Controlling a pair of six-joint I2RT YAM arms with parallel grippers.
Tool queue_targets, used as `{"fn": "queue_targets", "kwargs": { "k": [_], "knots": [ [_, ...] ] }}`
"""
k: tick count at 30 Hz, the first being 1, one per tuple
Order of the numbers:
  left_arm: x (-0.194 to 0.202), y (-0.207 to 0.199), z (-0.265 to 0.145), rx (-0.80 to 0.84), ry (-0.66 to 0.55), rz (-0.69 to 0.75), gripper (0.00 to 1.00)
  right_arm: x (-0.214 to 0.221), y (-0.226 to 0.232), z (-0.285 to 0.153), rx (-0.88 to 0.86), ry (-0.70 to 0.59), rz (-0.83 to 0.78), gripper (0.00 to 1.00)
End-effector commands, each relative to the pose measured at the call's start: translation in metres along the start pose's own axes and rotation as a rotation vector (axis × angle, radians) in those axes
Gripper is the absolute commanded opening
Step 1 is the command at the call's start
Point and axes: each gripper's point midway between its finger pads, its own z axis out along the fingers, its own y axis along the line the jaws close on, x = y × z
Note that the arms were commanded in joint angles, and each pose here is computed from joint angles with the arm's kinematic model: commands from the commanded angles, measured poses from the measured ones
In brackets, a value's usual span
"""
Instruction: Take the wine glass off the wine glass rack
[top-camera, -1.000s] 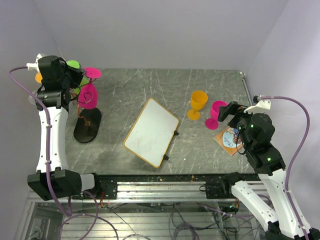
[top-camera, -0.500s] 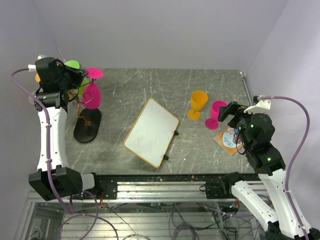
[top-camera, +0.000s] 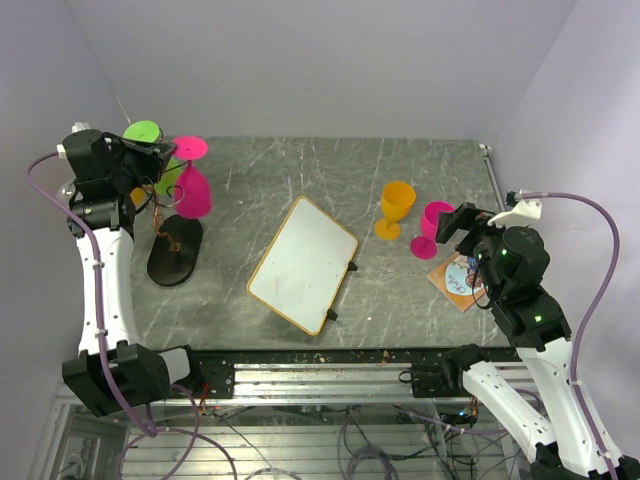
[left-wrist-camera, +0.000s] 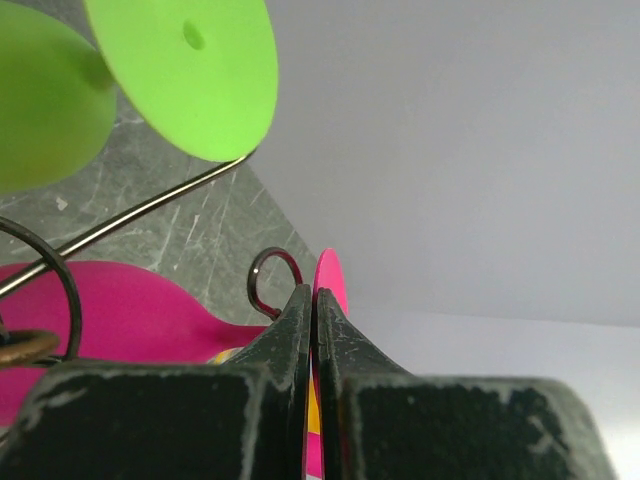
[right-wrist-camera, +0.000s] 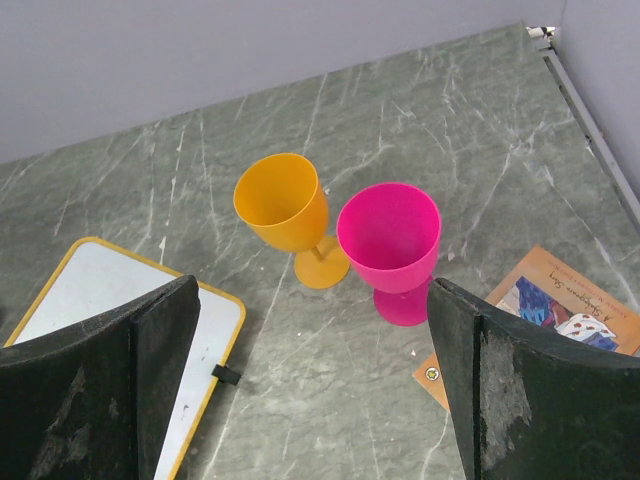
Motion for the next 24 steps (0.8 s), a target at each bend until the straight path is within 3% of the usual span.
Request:
{"fn": "queue_targets", "kwargs": {
  "k": [1, 7, 18, 24],
  "knots": [
    [-0.003, -0.026, -0.016, 0.105, 0.000, 0.013, 0.07, -0.005, 0.001, -0.002, -0.006, -0.020, 0.000, 0.95],
    [-0.004, -0.022, -0.023, 0.103, -0.004, 0.001, 0.07, -0.006, 0.000, -0.003, -0.002, -0.028, 0.004, 0.95],
    [-0.038, -0.023, -0.030, 0.082, -0.133, -0.042, 0.07, -0.006, 0.000, -0.003, -0.003, -0.029, 0.005, 0.96],
    [-0.057, -0.017, -0.030, -0.023, -0.209, -0.076, 0.07, -0.007, 0.001, -0.002, -0.003, -0.026, 0.004, 0.95]
  ]
}}
